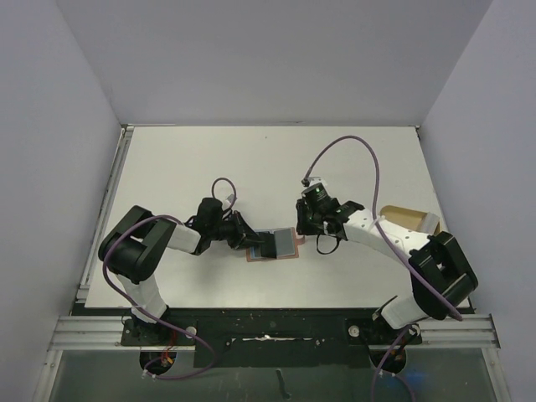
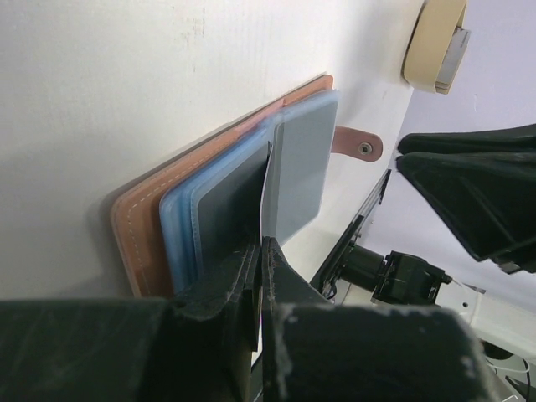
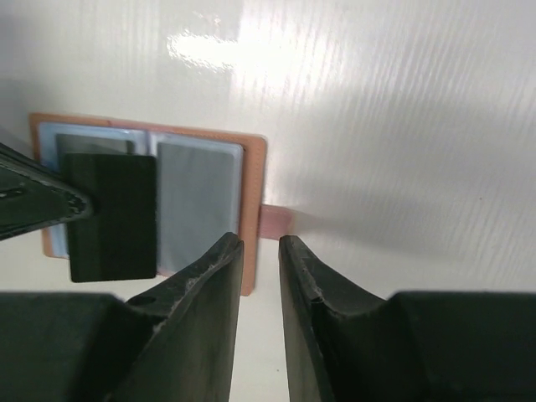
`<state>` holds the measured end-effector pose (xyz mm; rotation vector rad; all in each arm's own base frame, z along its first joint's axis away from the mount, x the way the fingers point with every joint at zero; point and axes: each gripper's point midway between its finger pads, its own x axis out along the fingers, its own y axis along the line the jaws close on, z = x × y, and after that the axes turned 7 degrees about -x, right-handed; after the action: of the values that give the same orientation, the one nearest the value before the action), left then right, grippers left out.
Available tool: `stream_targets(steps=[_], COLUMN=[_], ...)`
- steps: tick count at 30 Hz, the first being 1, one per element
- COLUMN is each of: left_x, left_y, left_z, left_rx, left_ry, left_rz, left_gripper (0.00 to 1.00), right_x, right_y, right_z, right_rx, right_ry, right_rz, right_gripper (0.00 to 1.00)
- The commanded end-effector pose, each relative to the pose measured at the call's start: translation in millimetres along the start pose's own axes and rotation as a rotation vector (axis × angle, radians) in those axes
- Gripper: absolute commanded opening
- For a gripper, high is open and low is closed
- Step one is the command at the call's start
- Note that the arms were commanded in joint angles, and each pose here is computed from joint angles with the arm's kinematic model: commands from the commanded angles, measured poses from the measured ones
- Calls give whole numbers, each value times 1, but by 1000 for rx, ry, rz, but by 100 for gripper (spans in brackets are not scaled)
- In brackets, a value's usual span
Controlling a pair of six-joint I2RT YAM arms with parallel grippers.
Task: Put the credit cards into the card holder
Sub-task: Insert the credit card into the card holder.
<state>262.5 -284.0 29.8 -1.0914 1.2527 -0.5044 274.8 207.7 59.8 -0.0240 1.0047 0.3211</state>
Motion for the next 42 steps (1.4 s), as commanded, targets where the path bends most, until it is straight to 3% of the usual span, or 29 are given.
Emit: stream_targets(steps=[1, 12, 21, 42], left_x=[-2, -1, -2, -1], left_y=[-24, -28, -31, -31], left_z=[3, 1, 2, 6], left_rx=[57, 69, 77, 118], left_ry=[-10, -9, -10, -6], left_rz=[-72, -86, -97, -64], left_gripper=[0, 0, 0, 0], right_x=[-9, 24, 42, 43], right_y=[20, 27, 14, 6], right_z=[31, 19, -9, -18], right_rx=[7, 1, 7, 7], right_ry=[-94, -35, 43, 63], right_rz=[77, 102, 45, 19], right_gripper=[25, 23, 15, 12])
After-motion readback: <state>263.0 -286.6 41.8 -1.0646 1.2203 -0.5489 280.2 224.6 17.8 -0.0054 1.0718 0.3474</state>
